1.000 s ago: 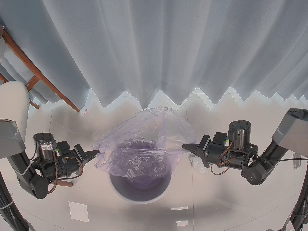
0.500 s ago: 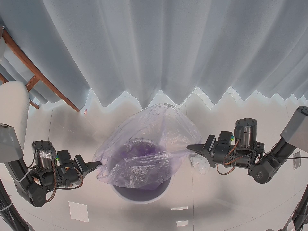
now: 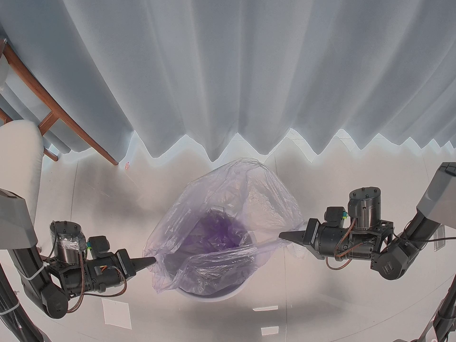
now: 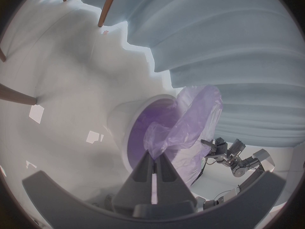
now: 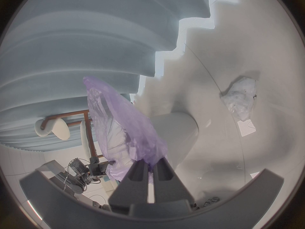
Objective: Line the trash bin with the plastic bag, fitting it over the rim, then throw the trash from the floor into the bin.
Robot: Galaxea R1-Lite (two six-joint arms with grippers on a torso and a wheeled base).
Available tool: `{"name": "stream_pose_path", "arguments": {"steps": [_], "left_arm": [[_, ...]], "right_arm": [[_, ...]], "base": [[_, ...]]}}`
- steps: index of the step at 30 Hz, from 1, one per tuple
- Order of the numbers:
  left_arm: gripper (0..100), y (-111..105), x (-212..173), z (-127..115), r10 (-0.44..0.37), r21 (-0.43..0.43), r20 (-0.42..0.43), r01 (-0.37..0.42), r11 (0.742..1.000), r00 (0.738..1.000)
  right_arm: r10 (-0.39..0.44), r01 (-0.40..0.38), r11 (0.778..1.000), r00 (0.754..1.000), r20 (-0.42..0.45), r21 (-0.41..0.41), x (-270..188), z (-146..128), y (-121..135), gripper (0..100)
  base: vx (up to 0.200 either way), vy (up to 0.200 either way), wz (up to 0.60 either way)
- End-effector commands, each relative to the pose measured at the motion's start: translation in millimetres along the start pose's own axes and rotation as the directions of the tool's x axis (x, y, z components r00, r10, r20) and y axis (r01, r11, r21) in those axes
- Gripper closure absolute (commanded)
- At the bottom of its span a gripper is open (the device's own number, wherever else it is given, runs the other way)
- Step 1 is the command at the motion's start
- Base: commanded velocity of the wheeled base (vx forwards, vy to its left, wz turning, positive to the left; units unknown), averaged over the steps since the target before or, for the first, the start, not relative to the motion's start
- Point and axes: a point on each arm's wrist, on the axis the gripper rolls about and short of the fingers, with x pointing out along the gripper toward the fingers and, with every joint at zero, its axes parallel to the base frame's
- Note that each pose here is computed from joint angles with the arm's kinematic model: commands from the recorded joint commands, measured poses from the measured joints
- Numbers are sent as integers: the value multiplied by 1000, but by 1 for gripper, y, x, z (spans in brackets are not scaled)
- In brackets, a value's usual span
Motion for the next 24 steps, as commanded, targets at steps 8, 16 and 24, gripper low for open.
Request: {"name": "stream_pose_path", "arguments": {"steps": [8,16,24], "left_arm": [[100,2,-7,-17,13,37,-58,-11,999,998],[100,4,-9,-26,30,101,-96,-20,995,995],[100,4,-7,-31,51,101,-126,-38,994,991]], "right_arm": [[-10,9,1000,999,-42,-11,0,-13,0,100],[-19,14,999,994,-105,-49,2,-31,1,100],[-49,21,991,978,-202,-135,5,-60,0,100]], "base": [[0,0,0],[0,0,0],[0,0,0]]}}
